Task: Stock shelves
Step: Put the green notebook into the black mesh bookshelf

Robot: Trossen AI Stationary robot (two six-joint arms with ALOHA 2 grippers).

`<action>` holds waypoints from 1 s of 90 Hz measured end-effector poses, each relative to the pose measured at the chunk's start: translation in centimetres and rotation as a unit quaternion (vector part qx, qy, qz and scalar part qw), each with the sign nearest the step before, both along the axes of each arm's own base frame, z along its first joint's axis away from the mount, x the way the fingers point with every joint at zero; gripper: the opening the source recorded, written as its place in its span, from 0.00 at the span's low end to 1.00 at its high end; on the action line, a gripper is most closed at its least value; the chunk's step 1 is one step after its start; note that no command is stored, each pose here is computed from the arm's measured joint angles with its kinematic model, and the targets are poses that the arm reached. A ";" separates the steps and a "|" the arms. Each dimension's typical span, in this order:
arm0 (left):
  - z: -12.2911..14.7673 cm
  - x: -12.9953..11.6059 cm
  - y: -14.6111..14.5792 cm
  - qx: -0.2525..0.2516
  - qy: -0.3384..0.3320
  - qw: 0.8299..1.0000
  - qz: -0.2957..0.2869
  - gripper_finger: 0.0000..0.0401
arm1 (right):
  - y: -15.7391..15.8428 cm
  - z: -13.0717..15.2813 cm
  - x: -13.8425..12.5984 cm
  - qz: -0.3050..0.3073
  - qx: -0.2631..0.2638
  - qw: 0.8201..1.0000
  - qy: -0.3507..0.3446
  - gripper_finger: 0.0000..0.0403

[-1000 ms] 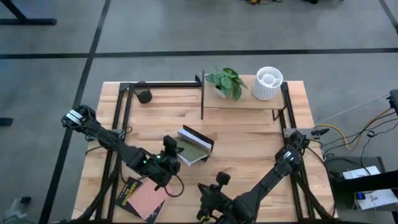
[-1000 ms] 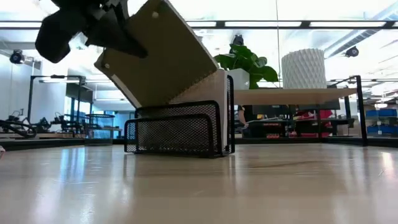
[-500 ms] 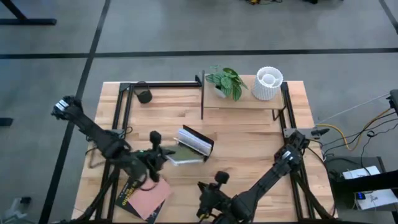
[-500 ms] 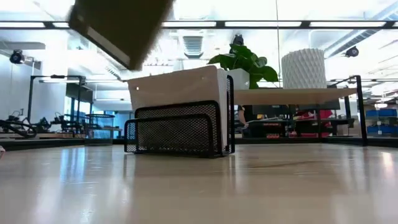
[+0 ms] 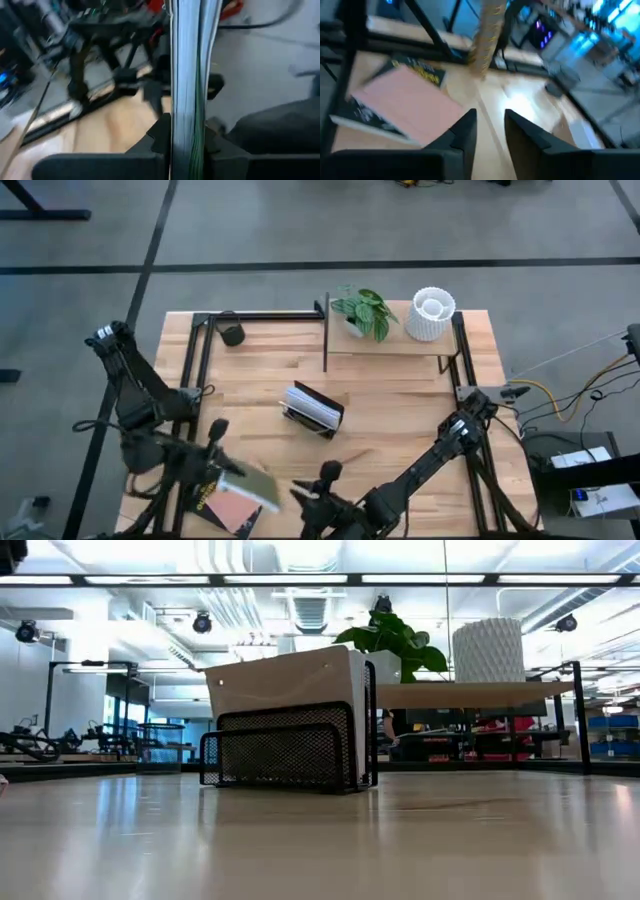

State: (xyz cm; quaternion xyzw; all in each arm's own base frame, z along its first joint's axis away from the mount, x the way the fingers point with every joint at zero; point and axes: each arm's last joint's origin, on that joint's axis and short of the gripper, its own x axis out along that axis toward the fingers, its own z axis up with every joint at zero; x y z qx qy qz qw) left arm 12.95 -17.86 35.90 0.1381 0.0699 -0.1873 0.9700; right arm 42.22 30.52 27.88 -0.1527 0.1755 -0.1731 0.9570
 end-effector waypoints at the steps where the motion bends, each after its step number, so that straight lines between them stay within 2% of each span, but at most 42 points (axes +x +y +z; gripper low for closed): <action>1: 0.0 0.0 -0.1 -0.001 -0.001 1.000 -0.002 0.05 | 0.0 0.1 0.1 0.002 0.000 1.000 -0.004 0.26; 12: 0.0 -0.1 -0.5 0.004 -0.007 1.000 -0.010 0.05 | 0.5 1.7 0.6 0.013 0.016 0.998 -0.063 0.33; 20: -0.1 0.0 -0.6 0.005 -0.008 1.000 -0.010 0.05 | 0.7 2.7 0.8 0.029 0.009 0.995 -0.092 0.36; 37: -0.2 0.3 -1.0 0.028 -0.023 0.999 -0.009 0.05 | 1.1 3.1 1.2 0.127 0.025 0.987 -0.095 0.40; 49: 0.1 0.2 -0.9 0.032 -0.034 0.999 -0.006 0.05 | 1.1 3.2 1.1 0.128 0.042 0.986 -0.096 0.39; 66: 0.2 0.2 -0.9 0.028 -0.036 0.999 -0.007 0.05 | 1.2 3.2 1.1 0.131 0.035 0.986 -0.096 0.35; 90: -0.7 1.2 -2.4 0.029 -0.035 0.999 -0.005 0.05 | 0.0 3.8 2.0 0.120 0.033 0.985 -0.118 0.29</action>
